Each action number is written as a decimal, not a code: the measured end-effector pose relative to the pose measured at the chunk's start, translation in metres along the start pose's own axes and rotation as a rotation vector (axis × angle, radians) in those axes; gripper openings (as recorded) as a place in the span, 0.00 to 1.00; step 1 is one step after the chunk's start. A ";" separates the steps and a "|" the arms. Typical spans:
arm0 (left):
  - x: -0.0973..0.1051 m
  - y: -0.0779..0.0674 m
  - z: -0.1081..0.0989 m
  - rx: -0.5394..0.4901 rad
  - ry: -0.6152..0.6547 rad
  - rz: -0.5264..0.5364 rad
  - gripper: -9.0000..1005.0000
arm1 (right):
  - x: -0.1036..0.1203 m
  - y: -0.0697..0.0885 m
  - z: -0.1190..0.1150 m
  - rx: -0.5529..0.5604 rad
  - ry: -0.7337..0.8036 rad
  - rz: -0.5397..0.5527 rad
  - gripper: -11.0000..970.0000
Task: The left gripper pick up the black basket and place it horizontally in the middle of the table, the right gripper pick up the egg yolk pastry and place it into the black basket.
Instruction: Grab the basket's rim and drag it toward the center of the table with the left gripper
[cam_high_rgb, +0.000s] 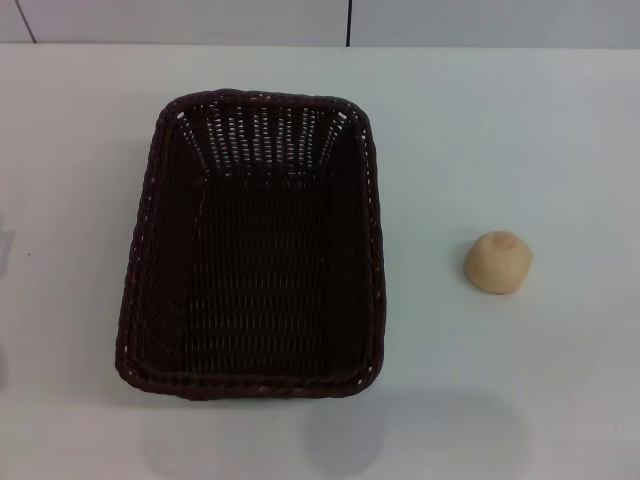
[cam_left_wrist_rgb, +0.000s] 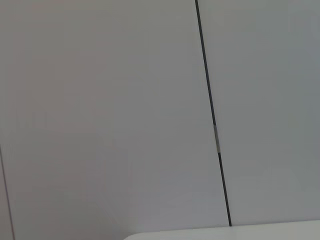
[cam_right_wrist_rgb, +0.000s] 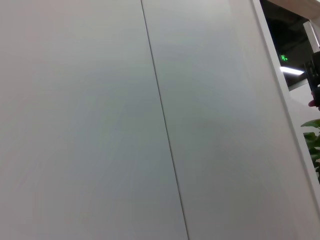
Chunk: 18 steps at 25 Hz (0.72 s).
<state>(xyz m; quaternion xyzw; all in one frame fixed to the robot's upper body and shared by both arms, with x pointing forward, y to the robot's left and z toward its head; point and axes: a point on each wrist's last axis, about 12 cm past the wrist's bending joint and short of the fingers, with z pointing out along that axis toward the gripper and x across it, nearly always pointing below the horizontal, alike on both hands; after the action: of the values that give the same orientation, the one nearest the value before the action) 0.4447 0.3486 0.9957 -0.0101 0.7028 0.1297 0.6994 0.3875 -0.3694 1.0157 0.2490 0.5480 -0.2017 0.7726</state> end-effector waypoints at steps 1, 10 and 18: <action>0.000 0.000 0.000 -0.002 0.000 0.000 0.86 | 0.000 0.001 0.001 -0.002 0.000 0.001 0.86; -0.002 -0.003 0.004 0.014 -0.004 0.002 0.86 | 0.004 0.005 0.001 -0.018 0.027 0.005 0.86; -0.015 -0.021 0.051 0.082 0.069 0.077 0.86 | 0.007 0.010 0.006 -0.029 0.048 0.011 0.86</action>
<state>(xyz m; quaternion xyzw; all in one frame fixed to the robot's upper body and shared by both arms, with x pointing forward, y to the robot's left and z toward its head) 0.4995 0.3360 1.0079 0.0409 0.7310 0.1272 0.6691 0.3999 -0.3656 1.0122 0.2457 0.5680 -0.1836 0.7637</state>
